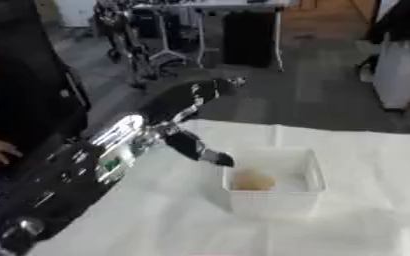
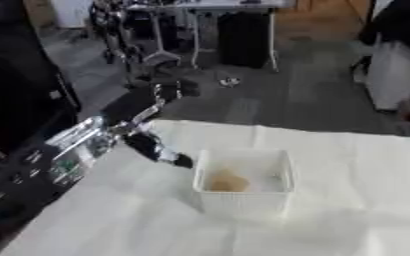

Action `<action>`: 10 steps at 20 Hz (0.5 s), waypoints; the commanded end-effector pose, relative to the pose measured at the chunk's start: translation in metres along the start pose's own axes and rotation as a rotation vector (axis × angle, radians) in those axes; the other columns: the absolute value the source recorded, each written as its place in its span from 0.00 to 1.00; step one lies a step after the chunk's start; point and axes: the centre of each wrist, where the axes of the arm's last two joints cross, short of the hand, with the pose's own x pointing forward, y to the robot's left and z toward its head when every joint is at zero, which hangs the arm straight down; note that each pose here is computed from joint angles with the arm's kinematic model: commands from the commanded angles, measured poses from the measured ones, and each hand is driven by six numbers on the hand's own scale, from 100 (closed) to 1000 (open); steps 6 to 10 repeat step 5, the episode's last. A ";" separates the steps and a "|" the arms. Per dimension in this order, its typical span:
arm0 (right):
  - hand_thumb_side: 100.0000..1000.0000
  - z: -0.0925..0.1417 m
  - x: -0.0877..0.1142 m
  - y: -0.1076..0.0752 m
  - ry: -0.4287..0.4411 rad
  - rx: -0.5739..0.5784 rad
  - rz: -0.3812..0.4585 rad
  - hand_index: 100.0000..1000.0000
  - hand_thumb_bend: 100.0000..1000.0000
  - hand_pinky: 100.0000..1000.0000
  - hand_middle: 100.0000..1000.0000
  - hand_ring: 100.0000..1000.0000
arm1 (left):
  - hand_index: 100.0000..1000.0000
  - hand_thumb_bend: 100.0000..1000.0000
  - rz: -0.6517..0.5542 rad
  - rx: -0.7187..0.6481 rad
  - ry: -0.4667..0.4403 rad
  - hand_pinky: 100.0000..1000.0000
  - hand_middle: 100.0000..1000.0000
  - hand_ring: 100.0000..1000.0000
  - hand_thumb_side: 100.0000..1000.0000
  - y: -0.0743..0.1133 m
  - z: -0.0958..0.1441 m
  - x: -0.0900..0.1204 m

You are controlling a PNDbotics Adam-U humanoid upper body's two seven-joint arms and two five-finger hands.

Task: Pick up objects on the table and place them in the box.

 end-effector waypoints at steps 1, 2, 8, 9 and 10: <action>1.00 0.005 0.000 -0.015 0.006 -0.019 0.069 0.71 0.19 0.00 0.43 0.38 | 0.85 0.72 0.343 0.151 -0.108 0.46 0.78 0.66 0.82 -0.011 0.011 0.049; 1.00 0.010 -0.002 -0.019 0.024 -0.023 0.086 0.71 0.13 0.00 0.43 0.38 | 0.86 0.70 0.456 0.165 -0.147 0.47 0.80 0.68 0.84 -0.026 0.017 0.057; 1.00 0.019 -0.005 -0.025 0.046 -0.019 0.117 0.71 0.20 0.00 0.42 0.38 | 0.84 0.69 0.645 0.120 -0.229 0.40 0.74 0.61 0.87 -0.050 0.020 0.072; 1.00 0.019 -0.005 -0.025 0.046 -0.019 0.117 0.71 0.20 0.00 0.42 0.38 | 0.84 0.69 0.645 0.120 -0.229 0.40 0.74 0.61 0.87 -0.050 0.020 0.072; 1.00 0.019 -0.005 -0.025 0.046 -0.019 0.117 0.71 0.20 0.00 0.42 0.38 | 0.84 0.69 0.645 0.120 -0.229 0.40 0.74 0.61 0.87 -0.050 0.020 0.072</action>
